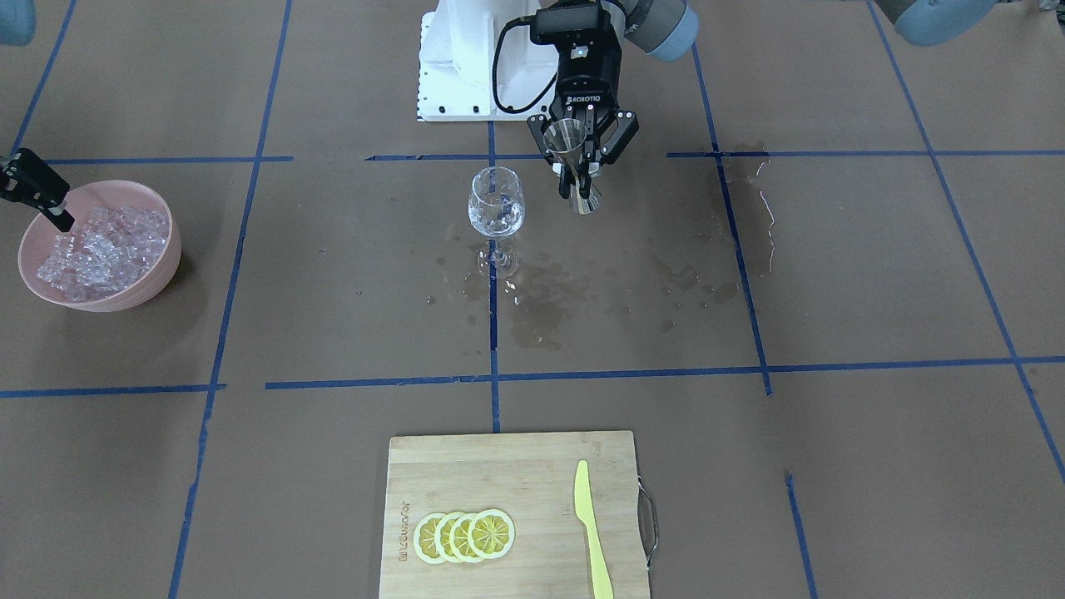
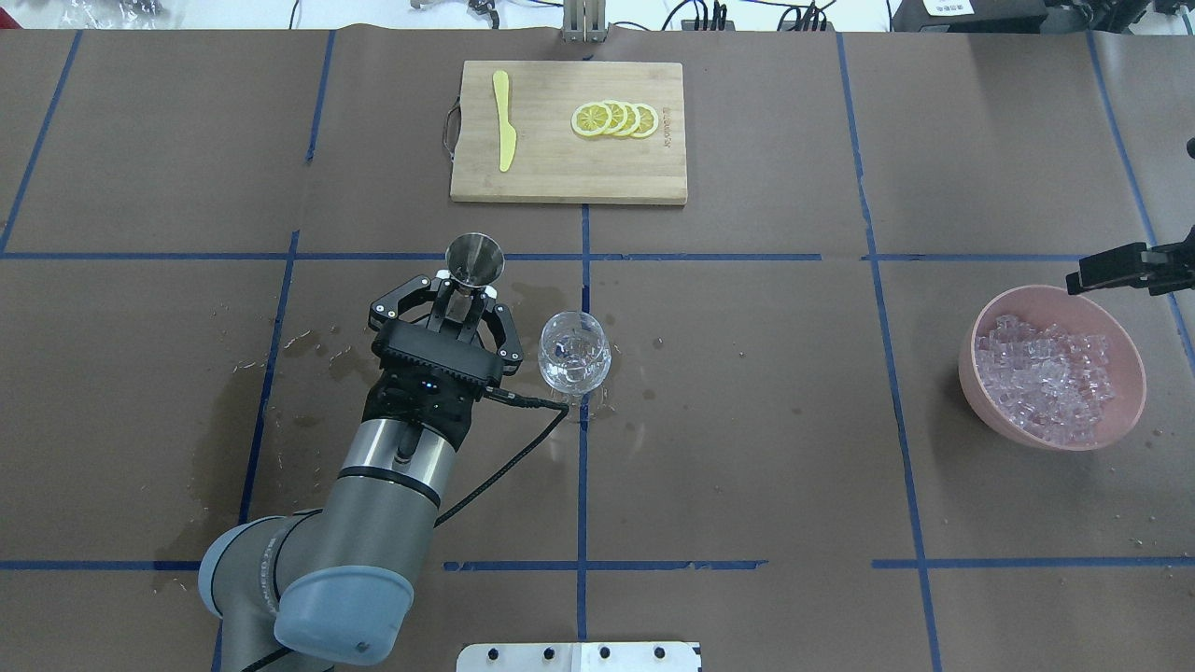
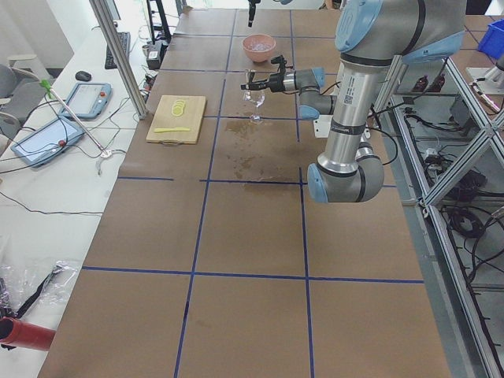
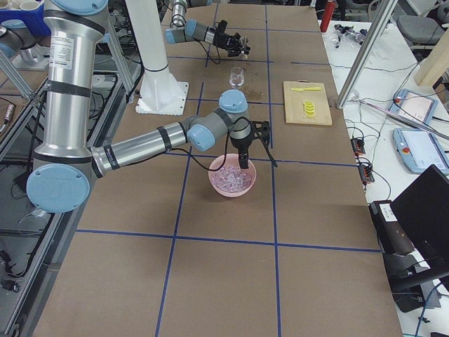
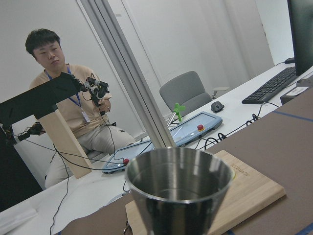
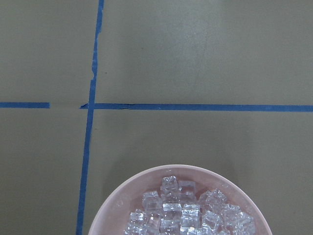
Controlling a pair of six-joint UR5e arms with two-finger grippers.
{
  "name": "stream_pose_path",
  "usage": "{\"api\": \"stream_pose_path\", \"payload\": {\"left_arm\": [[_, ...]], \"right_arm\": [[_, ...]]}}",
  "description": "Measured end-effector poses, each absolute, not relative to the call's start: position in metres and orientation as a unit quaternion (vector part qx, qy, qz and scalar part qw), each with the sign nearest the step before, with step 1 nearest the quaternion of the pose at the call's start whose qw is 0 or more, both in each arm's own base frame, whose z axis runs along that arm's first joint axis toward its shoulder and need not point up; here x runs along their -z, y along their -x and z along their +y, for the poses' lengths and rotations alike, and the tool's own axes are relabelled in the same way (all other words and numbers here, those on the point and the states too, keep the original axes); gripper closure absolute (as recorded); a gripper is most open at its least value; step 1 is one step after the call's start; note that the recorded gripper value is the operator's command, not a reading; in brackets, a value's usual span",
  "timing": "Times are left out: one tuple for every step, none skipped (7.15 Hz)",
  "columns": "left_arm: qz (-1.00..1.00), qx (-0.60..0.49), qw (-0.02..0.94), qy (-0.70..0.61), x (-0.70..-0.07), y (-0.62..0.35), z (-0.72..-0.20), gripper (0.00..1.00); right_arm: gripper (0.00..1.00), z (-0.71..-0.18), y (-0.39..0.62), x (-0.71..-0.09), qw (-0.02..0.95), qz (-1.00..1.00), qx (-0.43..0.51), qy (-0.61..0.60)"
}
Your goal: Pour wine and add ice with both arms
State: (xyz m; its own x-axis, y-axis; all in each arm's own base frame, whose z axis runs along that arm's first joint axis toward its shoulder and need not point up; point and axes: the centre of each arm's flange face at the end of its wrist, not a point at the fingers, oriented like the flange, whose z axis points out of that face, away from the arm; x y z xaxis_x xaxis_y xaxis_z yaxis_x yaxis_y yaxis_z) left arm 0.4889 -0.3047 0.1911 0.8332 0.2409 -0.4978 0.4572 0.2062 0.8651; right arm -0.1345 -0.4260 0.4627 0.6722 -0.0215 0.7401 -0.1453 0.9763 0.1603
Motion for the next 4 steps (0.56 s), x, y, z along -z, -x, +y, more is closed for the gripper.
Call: {"api": "stream_pose_path", "payload": {"left_arm": [[0.316,0.096,0.720,-0.611,-0.193,-0.486,-0.306,1.00],[0.330,0.105,0.718,-0.604,-0.196,-0.483,-0.308,1.00],[0.333,0.107,0.718,-0.601,-0.201,-0.480,-0.309,1.00],[0.336,0.107,0.718,-0.600,-0.204,-0.476,-0.310,1.00]], "right_arm": [[0.00,-0.417,0.143,-0.469,0.909,-0.401,-0.036,-0.110],[0.00,-0.407,0.149,-0.479,0.910,-0.397,-0.034,-0.111],[0.00,-0.398,0.156,-0.488,0.914,-0.388,-0.030,-0.111],[0.00,-0.393,0.164,-0.495,0.918,-0.380,-0.023,-0.112]]}}
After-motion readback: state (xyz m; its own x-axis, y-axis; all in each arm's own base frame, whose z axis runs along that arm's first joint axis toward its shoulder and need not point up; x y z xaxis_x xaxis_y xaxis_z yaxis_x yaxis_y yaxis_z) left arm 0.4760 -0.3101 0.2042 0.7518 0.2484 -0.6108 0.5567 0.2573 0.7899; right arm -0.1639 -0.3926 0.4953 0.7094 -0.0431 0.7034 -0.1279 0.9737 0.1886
